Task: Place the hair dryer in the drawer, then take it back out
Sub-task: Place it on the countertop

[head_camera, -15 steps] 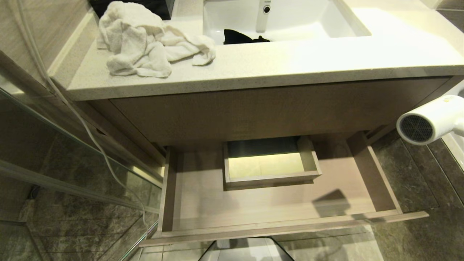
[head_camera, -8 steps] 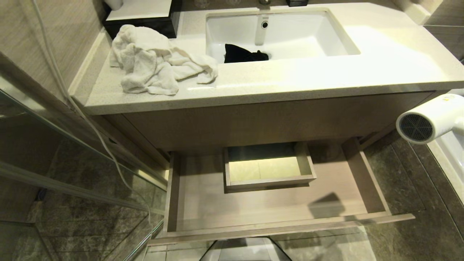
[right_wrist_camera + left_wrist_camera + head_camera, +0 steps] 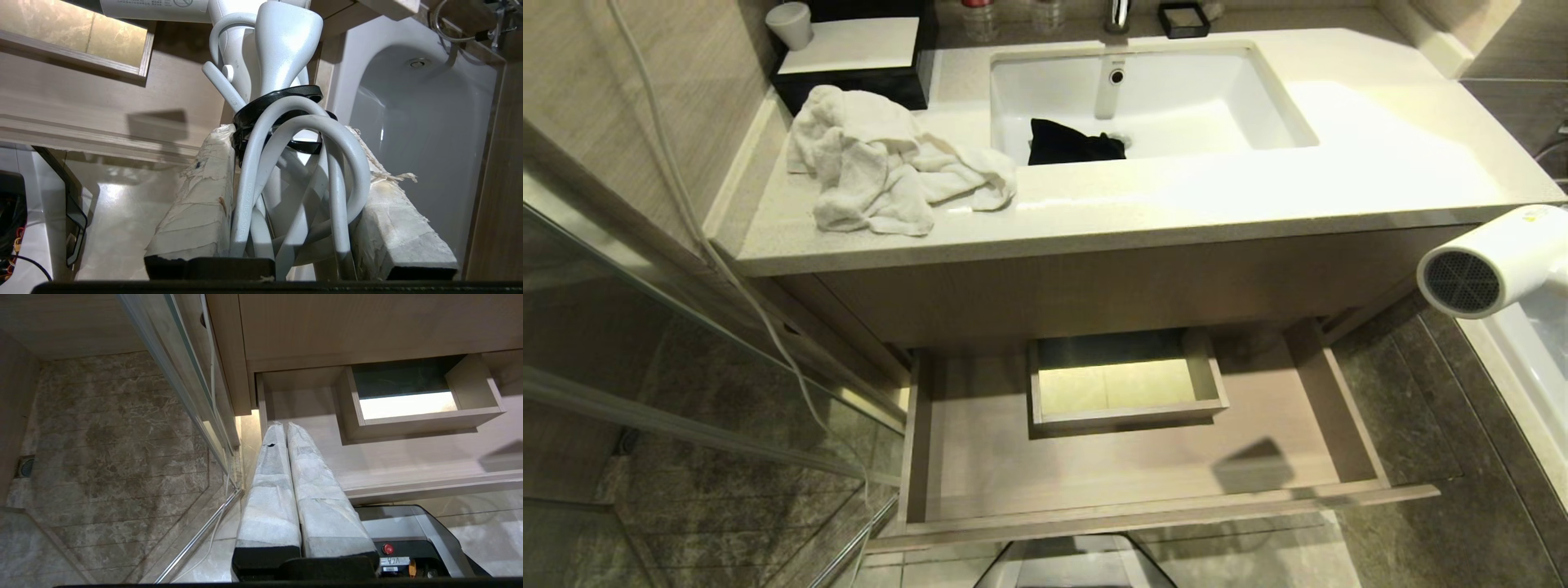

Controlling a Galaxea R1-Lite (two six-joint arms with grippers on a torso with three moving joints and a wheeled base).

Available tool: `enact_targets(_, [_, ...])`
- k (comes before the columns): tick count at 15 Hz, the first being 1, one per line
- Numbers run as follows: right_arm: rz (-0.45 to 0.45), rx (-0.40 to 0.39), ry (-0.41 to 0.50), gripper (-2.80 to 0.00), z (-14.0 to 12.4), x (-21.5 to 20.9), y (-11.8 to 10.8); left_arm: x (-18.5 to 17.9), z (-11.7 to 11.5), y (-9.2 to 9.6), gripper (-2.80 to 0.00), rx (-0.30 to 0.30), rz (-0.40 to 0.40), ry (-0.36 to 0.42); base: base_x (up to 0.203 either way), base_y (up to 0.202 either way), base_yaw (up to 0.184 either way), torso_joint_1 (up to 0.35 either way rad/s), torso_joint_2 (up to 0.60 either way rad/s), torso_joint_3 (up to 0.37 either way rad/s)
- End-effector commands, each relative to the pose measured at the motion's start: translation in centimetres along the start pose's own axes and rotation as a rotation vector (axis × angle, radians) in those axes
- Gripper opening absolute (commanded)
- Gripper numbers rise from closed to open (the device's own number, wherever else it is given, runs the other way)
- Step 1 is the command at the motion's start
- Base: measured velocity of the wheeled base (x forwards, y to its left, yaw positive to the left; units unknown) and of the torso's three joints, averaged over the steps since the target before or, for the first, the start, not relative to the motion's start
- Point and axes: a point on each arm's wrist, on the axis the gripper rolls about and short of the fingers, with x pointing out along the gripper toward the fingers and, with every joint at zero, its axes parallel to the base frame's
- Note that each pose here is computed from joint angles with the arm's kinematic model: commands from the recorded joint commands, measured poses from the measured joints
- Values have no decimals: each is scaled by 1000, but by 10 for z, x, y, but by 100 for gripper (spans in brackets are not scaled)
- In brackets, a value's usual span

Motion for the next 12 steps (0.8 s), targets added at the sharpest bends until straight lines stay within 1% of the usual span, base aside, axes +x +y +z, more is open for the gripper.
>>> enact_targets(1, [4, -3, 0, -280, 0, 1, -1, 0, 0, 0, -280, 0, 0, 2, 0, 0, 0, 183, -325, -144])
enact_targets(2, [6, -2, 2, -280, -1, 1, 0, 0, 0, 0, -280, 0, 0, 1, 0, 0, 0, 174, -324, -139])
enact_targets(8, [1, -5, -4, -280, 1, 1, -1, 0, 0, 0, -280, 0, 0, 1, 0, 0, 0, 6, -8, -3])
enact_targets(10, [1, -5, -4, -280, 1, 1, -2, 0, 0, 0, -280, 0, 0, 1, 0, 0, 0, 121, 35, 165])
enact_targets(12, [-1, -6, -4, -280, 2, 1, -2, 0, 0, 0, -280, 0, 0, 1, 0, 0, 0, 213, 57, 244])
